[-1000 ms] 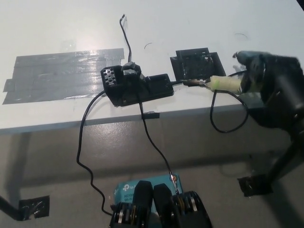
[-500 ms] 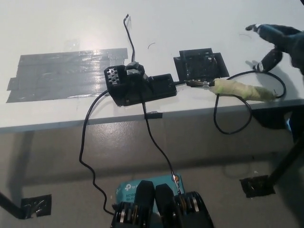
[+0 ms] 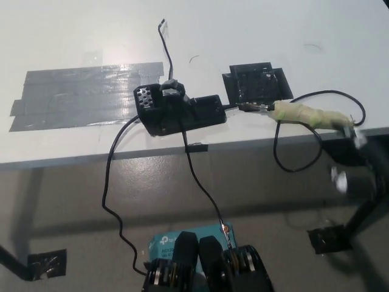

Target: The robot uses its right hand to grab the soldering gun kept on the middle of the table and pulls it out of its base and keep it on the right side of the base

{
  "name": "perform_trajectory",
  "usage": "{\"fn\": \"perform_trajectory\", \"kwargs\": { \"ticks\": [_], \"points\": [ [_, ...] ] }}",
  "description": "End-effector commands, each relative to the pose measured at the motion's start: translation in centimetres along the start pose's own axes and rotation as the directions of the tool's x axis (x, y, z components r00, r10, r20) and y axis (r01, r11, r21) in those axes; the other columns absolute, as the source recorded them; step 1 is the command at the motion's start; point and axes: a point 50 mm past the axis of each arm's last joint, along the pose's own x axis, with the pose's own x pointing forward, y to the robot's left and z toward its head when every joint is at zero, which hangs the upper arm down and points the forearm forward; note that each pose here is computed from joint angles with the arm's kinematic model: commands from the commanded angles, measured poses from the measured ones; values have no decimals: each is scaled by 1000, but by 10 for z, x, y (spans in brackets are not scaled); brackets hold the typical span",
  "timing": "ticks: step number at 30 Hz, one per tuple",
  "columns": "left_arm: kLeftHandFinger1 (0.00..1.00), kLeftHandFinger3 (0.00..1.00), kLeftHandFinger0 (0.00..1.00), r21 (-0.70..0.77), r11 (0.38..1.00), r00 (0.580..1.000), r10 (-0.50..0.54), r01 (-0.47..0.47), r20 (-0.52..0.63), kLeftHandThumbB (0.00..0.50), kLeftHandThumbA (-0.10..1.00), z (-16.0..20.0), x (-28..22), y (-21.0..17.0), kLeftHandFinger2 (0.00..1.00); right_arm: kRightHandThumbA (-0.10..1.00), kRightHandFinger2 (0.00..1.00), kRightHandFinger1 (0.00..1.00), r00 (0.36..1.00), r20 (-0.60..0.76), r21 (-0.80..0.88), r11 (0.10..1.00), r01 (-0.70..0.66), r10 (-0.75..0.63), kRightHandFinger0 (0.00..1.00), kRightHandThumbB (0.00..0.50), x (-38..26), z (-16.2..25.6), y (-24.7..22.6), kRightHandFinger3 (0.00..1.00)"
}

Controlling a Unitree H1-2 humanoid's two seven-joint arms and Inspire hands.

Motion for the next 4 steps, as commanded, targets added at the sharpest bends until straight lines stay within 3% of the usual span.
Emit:
{"fn": "perform_trajectory", "kwargs": {
  "ticks": [1, 4],
  "points": [
    [363, 726, 321, 28, 999, 999, 33, -32, -15, 311, 759, 0, -8, 15, 480, 482, 1000, 1000, 982, -27, 297, 937, 185, -185, 1000, 81, -70, -50, 31, 1000],
    [372, 725, 333, 28, 999, 999, 40, -39, -15, 308, 766, -1, -10, 17, 479, 527, 1000, 1000, 989, -60, 322, 935, 147, -135, 1000, 80, -74, -72, 48, 1000]
  ]
}}
